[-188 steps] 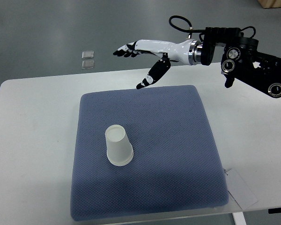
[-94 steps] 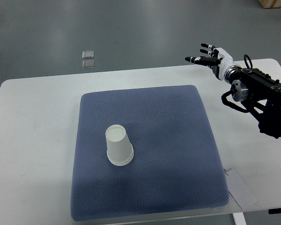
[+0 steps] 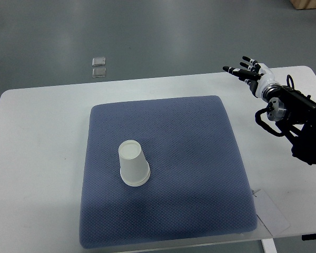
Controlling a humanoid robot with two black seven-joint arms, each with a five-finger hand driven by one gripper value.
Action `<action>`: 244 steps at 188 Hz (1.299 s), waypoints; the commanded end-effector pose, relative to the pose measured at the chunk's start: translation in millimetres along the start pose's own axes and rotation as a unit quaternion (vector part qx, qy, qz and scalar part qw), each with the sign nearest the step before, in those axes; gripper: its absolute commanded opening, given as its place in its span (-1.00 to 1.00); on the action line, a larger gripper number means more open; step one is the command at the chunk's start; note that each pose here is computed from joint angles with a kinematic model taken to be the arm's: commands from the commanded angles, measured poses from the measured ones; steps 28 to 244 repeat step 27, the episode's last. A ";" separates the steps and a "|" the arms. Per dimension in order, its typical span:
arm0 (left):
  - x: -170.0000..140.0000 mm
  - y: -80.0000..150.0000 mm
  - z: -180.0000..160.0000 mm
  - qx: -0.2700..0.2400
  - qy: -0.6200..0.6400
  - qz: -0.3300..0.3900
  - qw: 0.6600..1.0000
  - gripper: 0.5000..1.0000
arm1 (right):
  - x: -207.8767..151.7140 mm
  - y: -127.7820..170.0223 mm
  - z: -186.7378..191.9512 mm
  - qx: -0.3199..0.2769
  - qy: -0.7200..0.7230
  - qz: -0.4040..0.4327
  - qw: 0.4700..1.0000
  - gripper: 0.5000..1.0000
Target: Stack paper cups
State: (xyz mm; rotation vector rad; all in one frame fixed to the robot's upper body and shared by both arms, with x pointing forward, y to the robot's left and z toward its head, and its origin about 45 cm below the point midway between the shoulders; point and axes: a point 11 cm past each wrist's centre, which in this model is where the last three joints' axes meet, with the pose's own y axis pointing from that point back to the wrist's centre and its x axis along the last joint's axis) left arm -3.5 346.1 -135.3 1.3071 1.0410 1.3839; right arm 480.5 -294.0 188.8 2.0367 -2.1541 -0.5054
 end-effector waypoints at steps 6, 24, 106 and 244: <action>0.0 0.0 0.0 0.000 0.000 0.000 1.000 1.00 | -5.3 1.9 2.3 0.008 -0.007 -0.053 0.999 0.73; 0.0 0.0 0.0 0.000 0.000 0.000 1.000 1.00 | -10.4 2.4 2.0 0.010 -0.022 -0.076 0.997 0.73; 0.0 0.0 0.0 0.000 0.000 0.000 1.000 1.00 | -10.7 2.4 2.3 0.011 -0.024 -0.077 0.997 0.73; 0.0 0.0 0.0 0.000 0.000 0.000 1.000 1.00 | -10.7 2.4 2.3 0.011 -0.024 -0.077 0.997 0.73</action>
